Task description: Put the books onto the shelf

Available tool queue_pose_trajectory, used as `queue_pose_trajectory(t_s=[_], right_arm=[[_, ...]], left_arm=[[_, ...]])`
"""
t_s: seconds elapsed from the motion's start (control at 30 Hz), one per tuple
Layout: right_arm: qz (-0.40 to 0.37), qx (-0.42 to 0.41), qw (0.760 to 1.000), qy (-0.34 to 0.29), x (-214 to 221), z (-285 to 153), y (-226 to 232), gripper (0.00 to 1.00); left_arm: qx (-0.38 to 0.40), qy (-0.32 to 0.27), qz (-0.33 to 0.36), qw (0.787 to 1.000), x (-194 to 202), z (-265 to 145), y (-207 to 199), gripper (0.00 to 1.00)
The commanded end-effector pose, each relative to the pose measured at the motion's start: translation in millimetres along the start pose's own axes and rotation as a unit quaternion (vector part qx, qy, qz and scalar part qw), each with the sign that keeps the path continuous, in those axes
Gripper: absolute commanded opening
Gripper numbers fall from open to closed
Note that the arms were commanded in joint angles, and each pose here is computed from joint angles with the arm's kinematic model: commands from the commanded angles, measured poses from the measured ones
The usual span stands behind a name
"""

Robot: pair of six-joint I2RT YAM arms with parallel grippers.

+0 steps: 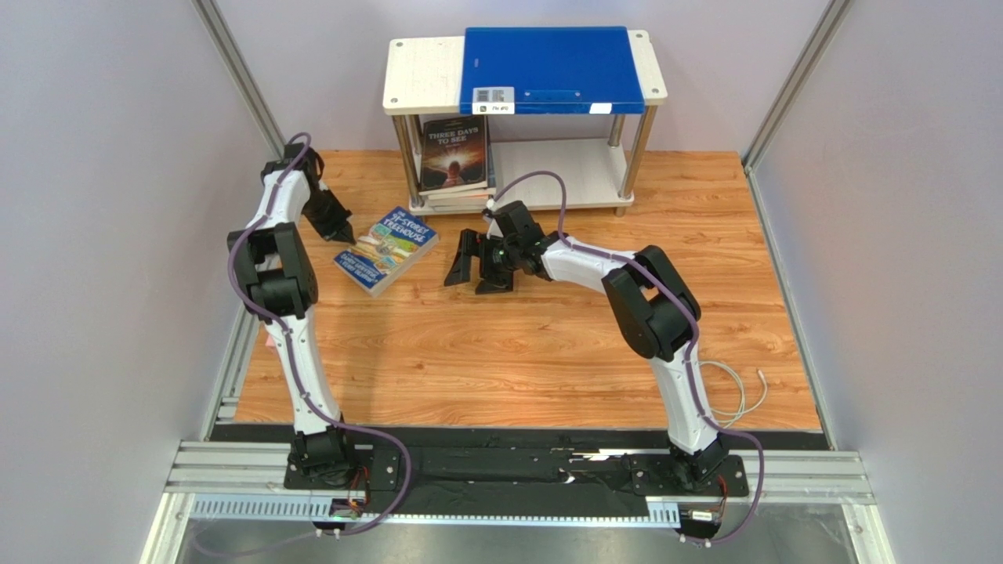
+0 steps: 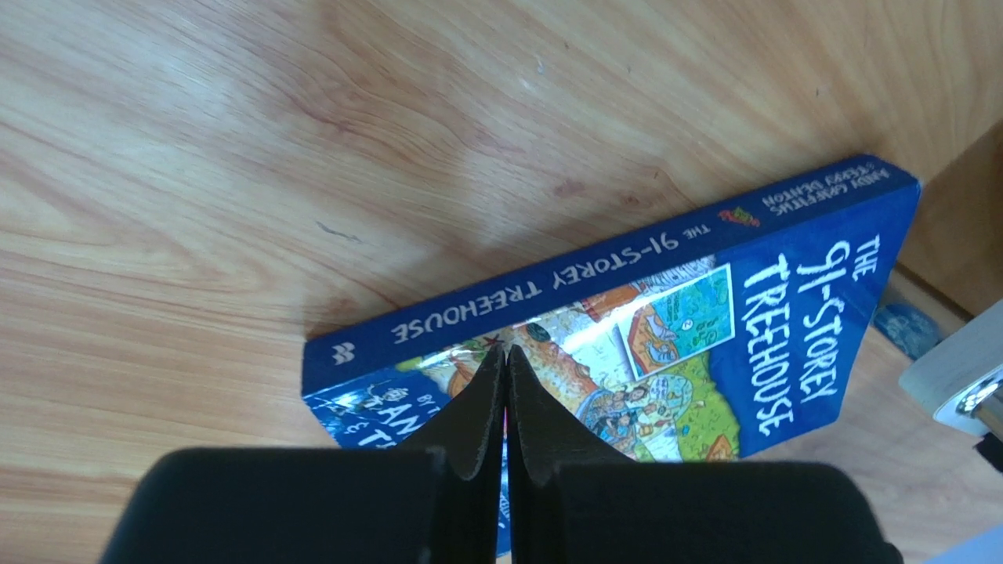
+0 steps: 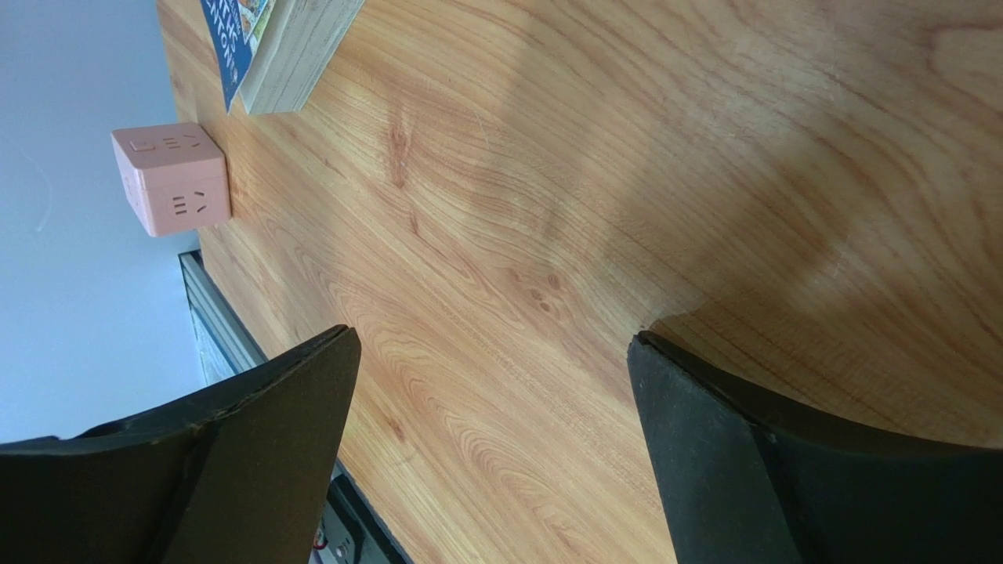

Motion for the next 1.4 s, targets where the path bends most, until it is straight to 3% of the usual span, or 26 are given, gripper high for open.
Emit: queue_pose_trajectory(t_s=[0.0,0.27,0.47,0.6,0.8,0.87,1.1,1.37], right_arm=[[-0.013,0.001,1.0,-0.023,-7,-8,12,0.94],[-0.012,0.003,1.0,-0.028,-3,-16,12,0.93],[-0.015,0.011,0.999,-0.028,0,-18,8,0.93],[-0.011,0.015,0.999,-0.03,0,-17,4,0.93],[-0.01,0.02,0.999,-0.041,-2,-14,-2,0.93],[-0.01,0.016,0.999,-0.045,-3,-15,0,0.92],[-0.011,-0.006,0.999,-0.051,-7,-14,11,0.88],[-0.014,-0.041,0.999,-0.032,14,-21,22,0.72]], left_arm=[[0.039,0.026,0.027,0.999,-1,-6,-11,0.0],[-0.054,0.011,0.004,0.998,-16,-1,4,0.0],[-0.009,0.03,-0.002,1.0,-17,20,-3,0.0],[0.024,0.052,0.042,0.997,-9,28,-17,0.0],[0.043,0.094,0.115,0.988,35,23,-57,0.0],[0.05,0.082,0.137,0.986,47,11,-76,0.0],[0.058,0.118,0.172,0.976,115,9,-97,0.0],[0.075,0.109,0.179,0.975,144,5,-111,0.0]])
Point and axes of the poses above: each gripper's point midway between its finger pads, its own z axis out along the fingers, its own y axis along the line the jaws close on, x = y × z, the point moved 7 cm from there along -z, back along the fingers, and after that the axes turned 15 degrees about z, right-handed, at the moved point
